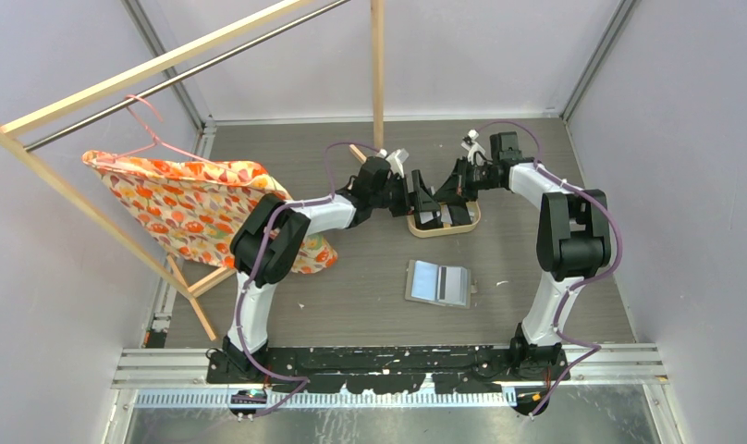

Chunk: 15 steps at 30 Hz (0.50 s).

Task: Put the credit cards into the card holder
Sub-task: Pick up the credit card from the storage box.

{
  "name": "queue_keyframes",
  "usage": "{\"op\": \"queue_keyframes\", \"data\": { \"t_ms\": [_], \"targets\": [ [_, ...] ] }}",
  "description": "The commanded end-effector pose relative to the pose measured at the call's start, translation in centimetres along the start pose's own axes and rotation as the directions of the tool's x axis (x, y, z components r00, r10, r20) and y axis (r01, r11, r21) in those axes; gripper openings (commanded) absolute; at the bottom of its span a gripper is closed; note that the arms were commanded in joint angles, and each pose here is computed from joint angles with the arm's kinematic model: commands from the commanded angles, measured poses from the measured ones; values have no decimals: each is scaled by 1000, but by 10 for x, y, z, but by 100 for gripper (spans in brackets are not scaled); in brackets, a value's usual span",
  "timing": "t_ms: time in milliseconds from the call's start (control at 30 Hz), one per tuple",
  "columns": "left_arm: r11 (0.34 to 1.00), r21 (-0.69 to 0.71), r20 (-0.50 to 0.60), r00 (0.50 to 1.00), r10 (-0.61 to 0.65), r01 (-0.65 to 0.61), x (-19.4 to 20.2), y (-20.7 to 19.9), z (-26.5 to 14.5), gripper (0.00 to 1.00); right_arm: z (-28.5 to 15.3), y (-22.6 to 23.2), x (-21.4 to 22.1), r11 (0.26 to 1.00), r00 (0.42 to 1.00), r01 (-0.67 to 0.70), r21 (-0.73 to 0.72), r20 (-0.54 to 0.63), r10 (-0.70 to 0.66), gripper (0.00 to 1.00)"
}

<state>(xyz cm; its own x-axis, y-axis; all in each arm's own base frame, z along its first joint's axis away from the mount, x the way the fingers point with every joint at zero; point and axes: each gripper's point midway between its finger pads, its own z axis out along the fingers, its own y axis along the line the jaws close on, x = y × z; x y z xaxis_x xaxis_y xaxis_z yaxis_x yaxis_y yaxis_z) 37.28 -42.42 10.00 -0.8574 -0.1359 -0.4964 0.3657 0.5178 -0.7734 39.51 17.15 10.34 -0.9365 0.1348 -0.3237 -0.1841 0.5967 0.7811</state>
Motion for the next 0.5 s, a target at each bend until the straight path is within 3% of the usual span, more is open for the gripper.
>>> {"op": "queue_keyframes", "data": {
  "t_ms": [0,467],
  "targets": [
    [996,81,57,998,38,-43,-19,-30,-4,75,-11,22,-11,997,996,77,-7,46,-77,3],
    [1000,-4,28,999,26,-26,-13,-21,9,71,-12,25,-14,997,994,77,12,74,-78,6]
  ]
}}
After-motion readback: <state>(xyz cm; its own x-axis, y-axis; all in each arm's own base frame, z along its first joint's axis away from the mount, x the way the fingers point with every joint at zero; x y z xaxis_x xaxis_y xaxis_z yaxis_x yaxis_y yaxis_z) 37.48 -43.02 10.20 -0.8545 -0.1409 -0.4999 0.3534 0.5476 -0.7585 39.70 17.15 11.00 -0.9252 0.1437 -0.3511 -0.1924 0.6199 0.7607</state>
